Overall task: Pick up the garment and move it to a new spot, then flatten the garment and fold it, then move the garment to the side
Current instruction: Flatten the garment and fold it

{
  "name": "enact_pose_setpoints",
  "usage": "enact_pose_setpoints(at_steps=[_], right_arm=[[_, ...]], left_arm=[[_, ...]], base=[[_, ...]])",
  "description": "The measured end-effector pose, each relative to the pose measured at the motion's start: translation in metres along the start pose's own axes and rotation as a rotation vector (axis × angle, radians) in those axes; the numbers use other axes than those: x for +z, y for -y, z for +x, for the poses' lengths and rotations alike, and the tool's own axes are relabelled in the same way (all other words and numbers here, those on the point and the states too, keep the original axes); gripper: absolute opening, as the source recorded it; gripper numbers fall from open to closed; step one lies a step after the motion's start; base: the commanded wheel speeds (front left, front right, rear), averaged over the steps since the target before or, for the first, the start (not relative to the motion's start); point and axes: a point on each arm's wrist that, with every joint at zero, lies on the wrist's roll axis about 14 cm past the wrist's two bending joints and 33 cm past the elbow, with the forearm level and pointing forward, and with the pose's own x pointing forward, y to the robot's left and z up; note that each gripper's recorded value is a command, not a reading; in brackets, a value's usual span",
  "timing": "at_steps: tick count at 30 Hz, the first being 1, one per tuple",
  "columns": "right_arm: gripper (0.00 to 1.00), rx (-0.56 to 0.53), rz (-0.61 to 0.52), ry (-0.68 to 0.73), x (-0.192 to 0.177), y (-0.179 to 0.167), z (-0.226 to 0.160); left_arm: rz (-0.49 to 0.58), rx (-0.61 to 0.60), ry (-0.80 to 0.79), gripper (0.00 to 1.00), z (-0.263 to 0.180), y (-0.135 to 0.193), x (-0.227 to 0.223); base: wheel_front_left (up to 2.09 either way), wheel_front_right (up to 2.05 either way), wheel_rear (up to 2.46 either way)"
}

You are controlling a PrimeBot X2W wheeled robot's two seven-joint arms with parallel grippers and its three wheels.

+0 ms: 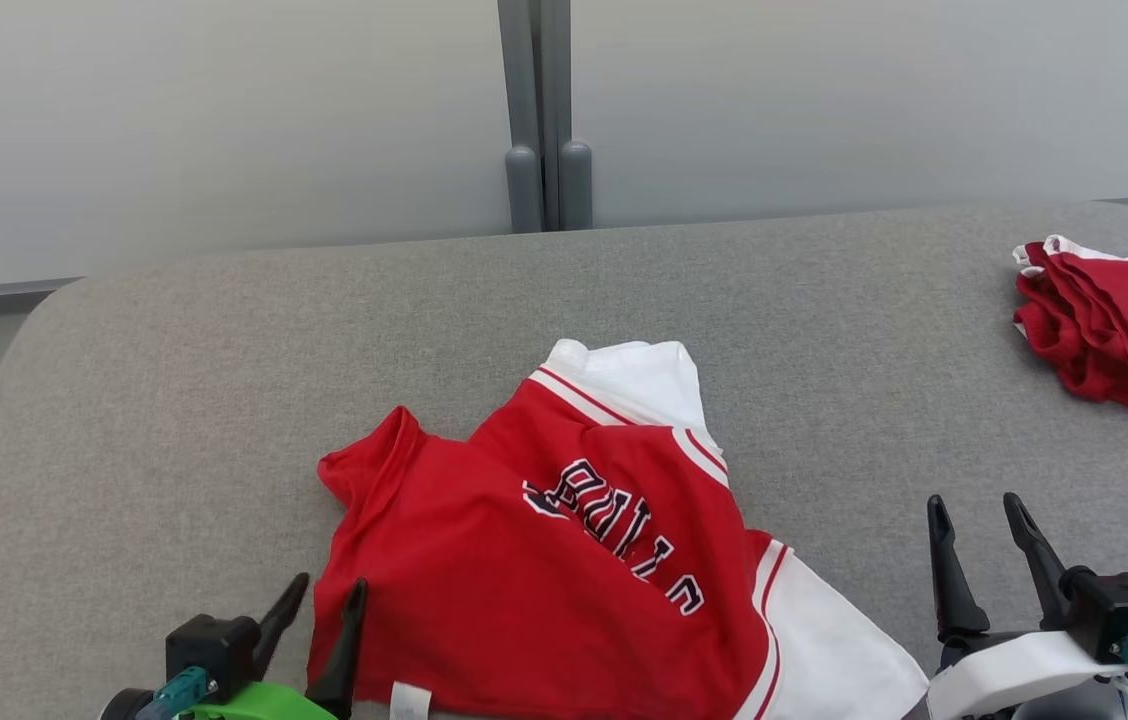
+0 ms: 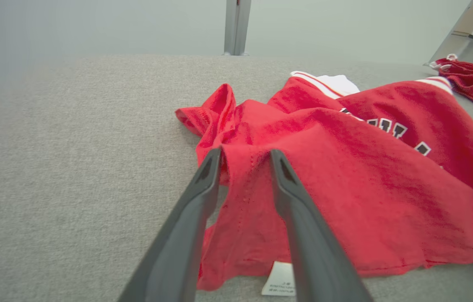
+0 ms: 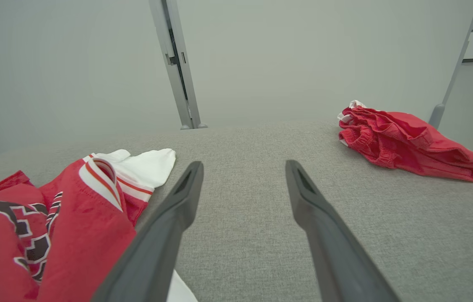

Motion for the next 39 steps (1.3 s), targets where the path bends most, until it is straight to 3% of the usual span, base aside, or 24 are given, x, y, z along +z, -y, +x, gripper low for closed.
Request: enact_pose_setpoints(at_steps=[14, 24, 28, 39], right_arm=[[1.0, -0.002, -0.005, 0.007, 0.002, 0.001, -0.004], [1.0, 0.178, -0.101, -0.061, -0.006, -0.037, 0.02], [1.0, 0.285, -0.162, -0.145, -0.024, -0.06, 0.031], [1.0, 0.412, -0.266, -0.439, -0.1, -0.074, 0.025]], left_arm=[[-0.007, 0.096, 0.172, 1.0, 0.011, -0.026, 0.03], [-0.009, 0.19, 0.273, 1.0, -0.009, -0.046, 0.051], [-0.012, 0.209, 0.272, 1.0, -0.016, -0.05, 0.046], [-0.031, 0.267, 0.267, 1.0, -0.029, -0.063, 0.036]], base=[[0.0, 0.0, 0.0], [0.0, 0.0, 0.0], [0.0, 0.0, 0.0], [0.0, 0.0, 0.0]])
